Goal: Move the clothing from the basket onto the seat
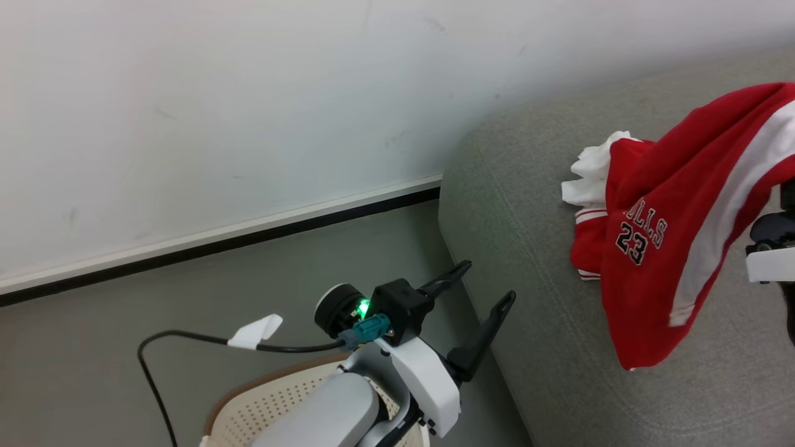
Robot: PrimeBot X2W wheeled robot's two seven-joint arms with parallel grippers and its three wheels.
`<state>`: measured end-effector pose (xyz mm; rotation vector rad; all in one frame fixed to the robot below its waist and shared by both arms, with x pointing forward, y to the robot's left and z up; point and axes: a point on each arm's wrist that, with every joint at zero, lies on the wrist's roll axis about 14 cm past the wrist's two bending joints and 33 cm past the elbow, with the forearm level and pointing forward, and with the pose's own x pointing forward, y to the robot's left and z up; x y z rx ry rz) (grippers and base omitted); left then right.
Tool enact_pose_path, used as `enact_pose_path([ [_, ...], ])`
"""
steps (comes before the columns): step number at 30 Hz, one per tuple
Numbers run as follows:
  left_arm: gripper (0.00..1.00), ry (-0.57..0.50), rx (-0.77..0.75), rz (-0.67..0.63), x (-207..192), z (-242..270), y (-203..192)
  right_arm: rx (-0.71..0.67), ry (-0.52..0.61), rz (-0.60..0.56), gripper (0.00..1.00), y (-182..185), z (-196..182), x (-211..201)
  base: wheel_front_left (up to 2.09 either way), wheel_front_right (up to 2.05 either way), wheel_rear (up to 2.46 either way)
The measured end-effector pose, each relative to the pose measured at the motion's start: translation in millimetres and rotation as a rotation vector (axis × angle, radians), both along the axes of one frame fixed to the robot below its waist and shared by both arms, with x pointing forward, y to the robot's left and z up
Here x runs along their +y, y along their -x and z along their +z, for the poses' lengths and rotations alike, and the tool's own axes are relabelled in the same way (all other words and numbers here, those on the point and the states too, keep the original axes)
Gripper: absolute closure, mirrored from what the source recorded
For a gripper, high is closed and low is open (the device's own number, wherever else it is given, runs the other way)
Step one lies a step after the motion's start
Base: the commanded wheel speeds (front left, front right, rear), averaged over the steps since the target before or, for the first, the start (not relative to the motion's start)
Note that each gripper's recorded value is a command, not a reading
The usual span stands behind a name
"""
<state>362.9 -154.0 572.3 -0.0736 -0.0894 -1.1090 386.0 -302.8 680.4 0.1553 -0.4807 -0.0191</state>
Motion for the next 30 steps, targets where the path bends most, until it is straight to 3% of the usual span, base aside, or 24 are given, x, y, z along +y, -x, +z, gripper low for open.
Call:
enact_pose_path([
  [12, 0.0, -0.008, 0.018, -0.132, -39.2, -13.2, 10.5, -0.054, 0.028, -0.209, 1.0, 63.0, 8.7, -51.6, 0.0, 0.0, 0.0],
  [16, 0.0, -0.007, 0.019, -0.147, -43.7, -15.0, 11.3, -0.052, 0.031, -0.227, 1.0, 67.8, 8.0, -55.4, 0.0, 0.0, 0.0],
  [24, 0.0, 0.005, 0.013, -0.157, -45.9, -18.7, 3.1, -0.057, 0.017, -0.229, 1.0, 59.8, 12.8, -63.4, 0.0, 0.0, 0.0],
  [30, 0.0, 0.001, 0.025, -0.139, -41.1, -30.9, -17.5, -0.066, 0.028, -0.216, 1.0, 30.0, 30.6, -77.9, 0.0, 0.0, 0.0],
])
